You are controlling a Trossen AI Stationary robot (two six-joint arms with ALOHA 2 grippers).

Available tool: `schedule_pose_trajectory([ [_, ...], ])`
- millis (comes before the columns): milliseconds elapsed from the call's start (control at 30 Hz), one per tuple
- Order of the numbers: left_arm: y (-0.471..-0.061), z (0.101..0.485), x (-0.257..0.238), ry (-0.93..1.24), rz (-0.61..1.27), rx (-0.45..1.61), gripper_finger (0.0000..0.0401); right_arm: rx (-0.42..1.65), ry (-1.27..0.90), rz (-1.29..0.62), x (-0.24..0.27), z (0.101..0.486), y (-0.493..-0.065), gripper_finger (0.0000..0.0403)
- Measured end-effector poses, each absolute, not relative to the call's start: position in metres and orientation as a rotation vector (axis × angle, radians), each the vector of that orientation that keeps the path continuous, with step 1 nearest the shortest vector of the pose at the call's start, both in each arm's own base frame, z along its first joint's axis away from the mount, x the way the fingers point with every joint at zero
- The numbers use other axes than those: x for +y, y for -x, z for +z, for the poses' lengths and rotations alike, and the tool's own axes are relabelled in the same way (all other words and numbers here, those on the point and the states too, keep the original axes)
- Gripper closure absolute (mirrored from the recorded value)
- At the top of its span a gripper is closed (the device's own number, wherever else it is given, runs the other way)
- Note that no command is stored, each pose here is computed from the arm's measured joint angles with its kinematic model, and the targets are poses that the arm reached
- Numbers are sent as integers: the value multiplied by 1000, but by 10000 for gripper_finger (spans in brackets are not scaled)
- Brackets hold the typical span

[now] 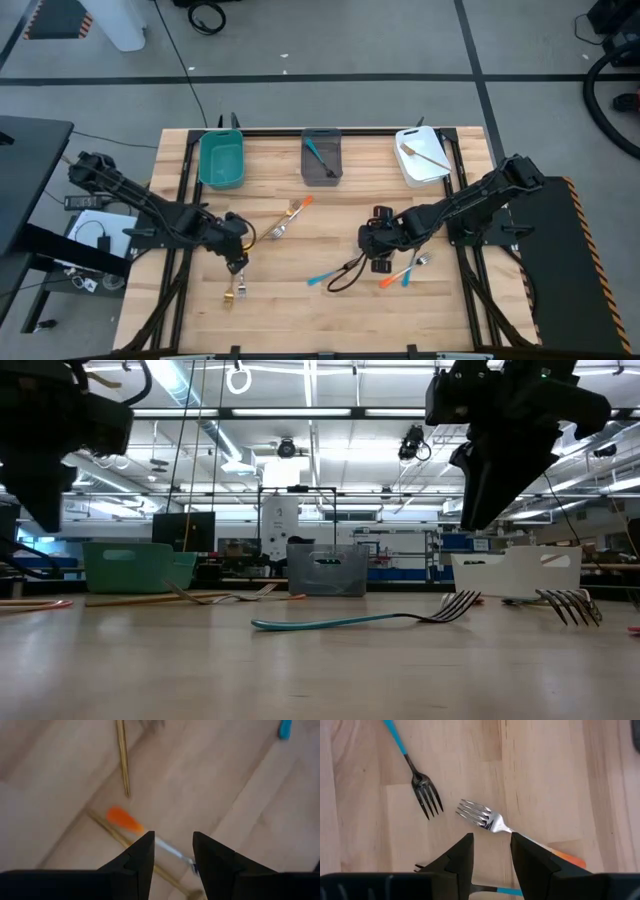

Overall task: Sort silverware by color (type)
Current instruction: Put the bottom left gold fork into the white bin

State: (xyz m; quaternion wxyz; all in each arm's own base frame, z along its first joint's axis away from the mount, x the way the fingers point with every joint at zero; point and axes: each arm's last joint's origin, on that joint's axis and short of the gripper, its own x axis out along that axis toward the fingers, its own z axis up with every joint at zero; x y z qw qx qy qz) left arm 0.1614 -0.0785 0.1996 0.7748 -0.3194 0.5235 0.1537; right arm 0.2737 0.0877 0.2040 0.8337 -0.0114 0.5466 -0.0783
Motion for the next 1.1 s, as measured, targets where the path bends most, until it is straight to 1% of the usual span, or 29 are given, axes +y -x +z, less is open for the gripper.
schedule_pose_trajectory([
  [300, -153, 198, -88, 794, 382, 1187, 259, 1065, 17, -156, 90, 208, -282, 266],
  [400, -151, 198, -90, 798, 383, 1192, 259, 1034, 19, -147, 90, 209, -285, 266],
  [567, -147, 196, -88, 770, 438, 1196, 259, 947, 66, -168, 91, 213, -291, 266],
  [867, -146, 195, -89, 792, 489, 1185, 259, 937, 94, -161, 86, 214, -294, 266],
  [1100, -151, 183, -102, 756, 500, 1221, 259, 935, 93, -159, 86, 214, -294, 266],
])
